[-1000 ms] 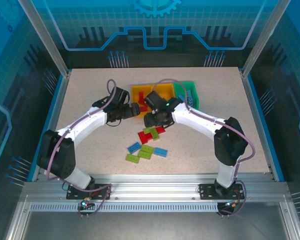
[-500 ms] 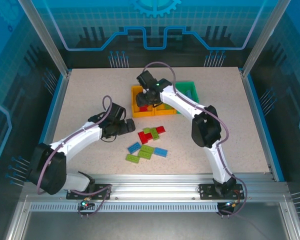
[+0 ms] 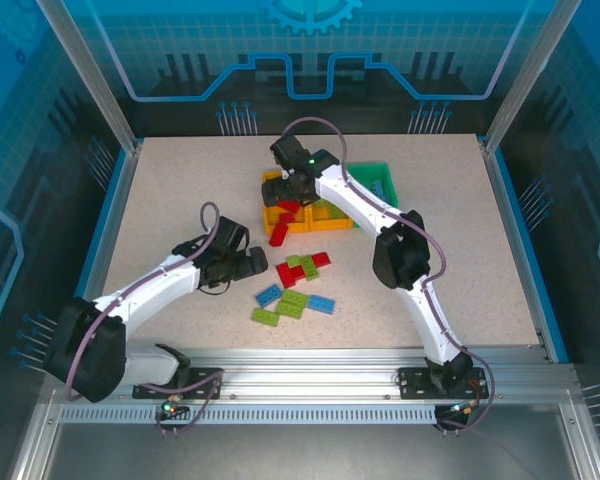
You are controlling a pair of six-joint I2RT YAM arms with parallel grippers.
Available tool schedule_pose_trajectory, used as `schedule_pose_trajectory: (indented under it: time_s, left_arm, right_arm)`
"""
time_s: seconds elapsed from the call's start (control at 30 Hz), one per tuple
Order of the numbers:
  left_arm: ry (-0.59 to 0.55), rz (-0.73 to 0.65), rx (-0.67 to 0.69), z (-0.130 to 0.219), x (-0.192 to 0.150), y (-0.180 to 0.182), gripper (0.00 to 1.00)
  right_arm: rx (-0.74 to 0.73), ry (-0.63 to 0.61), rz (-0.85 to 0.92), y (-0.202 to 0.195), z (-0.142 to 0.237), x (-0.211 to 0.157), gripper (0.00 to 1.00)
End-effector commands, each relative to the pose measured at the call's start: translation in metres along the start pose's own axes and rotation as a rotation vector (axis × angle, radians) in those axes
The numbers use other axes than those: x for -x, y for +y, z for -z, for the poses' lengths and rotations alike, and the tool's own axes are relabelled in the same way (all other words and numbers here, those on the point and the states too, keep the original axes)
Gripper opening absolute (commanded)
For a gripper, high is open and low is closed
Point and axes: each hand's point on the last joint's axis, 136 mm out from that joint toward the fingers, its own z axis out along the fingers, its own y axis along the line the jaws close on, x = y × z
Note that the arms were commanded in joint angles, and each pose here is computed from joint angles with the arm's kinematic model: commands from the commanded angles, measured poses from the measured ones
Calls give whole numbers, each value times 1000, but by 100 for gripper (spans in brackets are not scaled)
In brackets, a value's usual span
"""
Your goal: Sort the legos into containers by color
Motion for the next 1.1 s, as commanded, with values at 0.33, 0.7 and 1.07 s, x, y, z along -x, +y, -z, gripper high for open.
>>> schedule_pose_trajectory:
  time_s: [0.33, 0.7, 1.07]
  left_arm:
    - [6, -15, 22, -8, -8, 1, 99]
    - [6, -258, -119, -17, 5, -41, 99]
    - [47, -522, -98, -59, 39, -82, 94]
  right_arm:
    - [-34, 12, -1, -34, 88, -74, 95]
    - [5, 177, -109, -28, 45, -133, 90]
    - [-72, 199, -214, -84, 53, -170, 92]
